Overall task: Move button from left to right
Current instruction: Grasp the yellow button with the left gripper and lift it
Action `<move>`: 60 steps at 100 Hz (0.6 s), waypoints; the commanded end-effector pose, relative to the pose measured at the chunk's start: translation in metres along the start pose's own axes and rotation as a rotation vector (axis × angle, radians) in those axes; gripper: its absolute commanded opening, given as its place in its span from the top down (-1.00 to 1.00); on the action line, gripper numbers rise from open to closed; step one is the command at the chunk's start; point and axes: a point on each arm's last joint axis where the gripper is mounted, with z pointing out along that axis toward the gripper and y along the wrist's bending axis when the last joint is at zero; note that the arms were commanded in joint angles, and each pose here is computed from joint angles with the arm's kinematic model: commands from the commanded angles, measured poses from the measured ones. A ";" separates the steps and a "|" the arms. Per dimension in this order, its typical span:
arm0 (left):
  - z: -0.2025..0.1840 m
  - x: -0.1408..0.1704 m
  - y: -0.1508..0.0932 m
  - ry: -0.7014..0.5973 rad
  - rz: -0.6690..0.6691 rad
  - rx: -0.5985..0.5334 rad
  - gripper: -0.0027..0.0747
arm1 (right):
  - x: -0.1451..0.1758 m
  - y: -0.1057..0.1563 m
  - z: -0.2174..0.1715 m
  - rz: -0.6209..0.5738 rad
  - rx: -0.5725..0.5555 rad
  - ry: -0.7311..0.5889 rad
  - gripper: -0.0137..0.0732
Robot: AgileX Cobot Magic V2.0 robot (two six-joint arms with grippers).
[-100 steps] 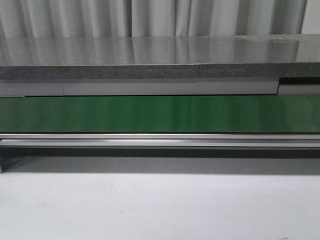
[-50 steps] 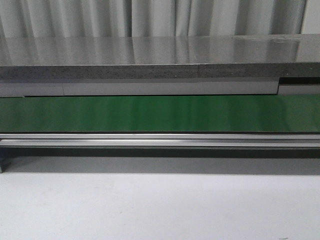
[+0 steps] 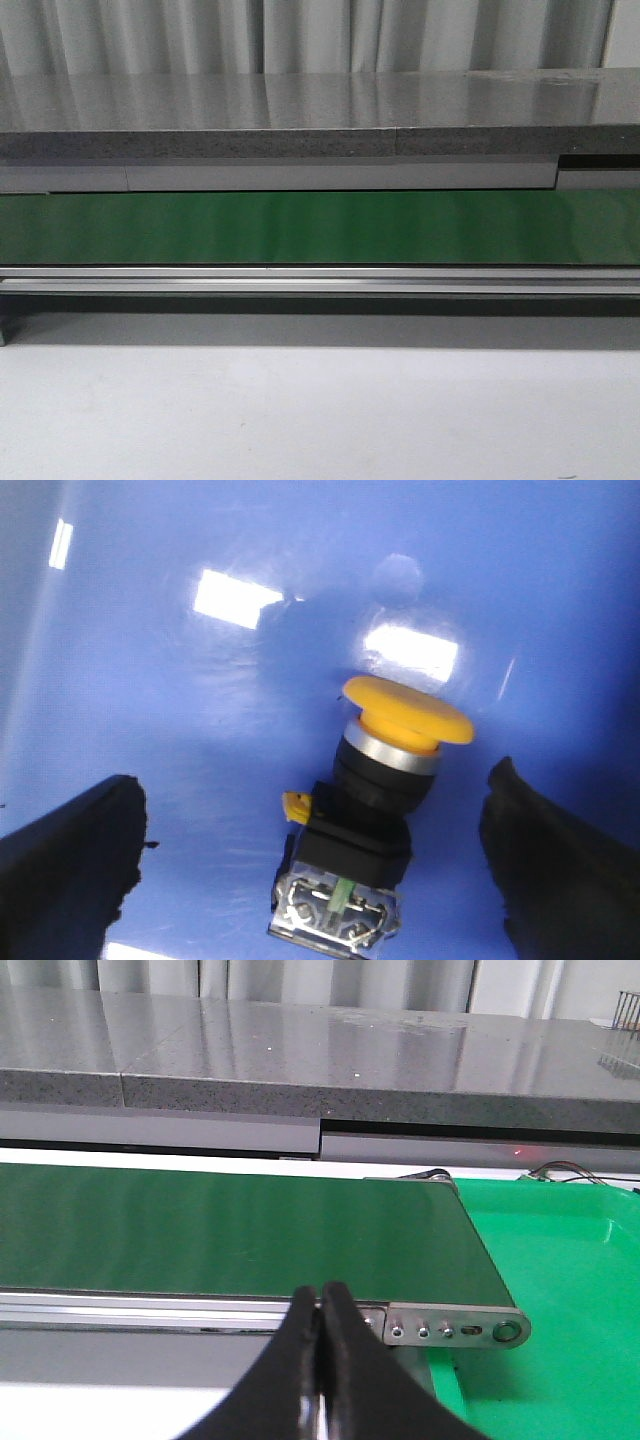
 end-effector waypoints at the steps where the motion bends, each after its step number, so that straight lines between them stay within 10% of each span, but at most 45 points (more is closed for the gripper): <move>1: -0.018 -0.010 0.003 -0.084 -0.011 -0.006 -0.73 | -0.008 0.000 -0.001 -0.004 0.000 -0.094 0.97; 41: 0.015 -0.006 0.001 0.002 -0.018 0.013 -0.71 | -0.008 0.000 -0.001 -0.004 0.000 -0.094 0.97; 60: 0.019 -0.006 0.000 0.015 -0.025 0.022 -0.28 | -0.008 0.000 -0.001 -0.004 0.000 -0.094 0.97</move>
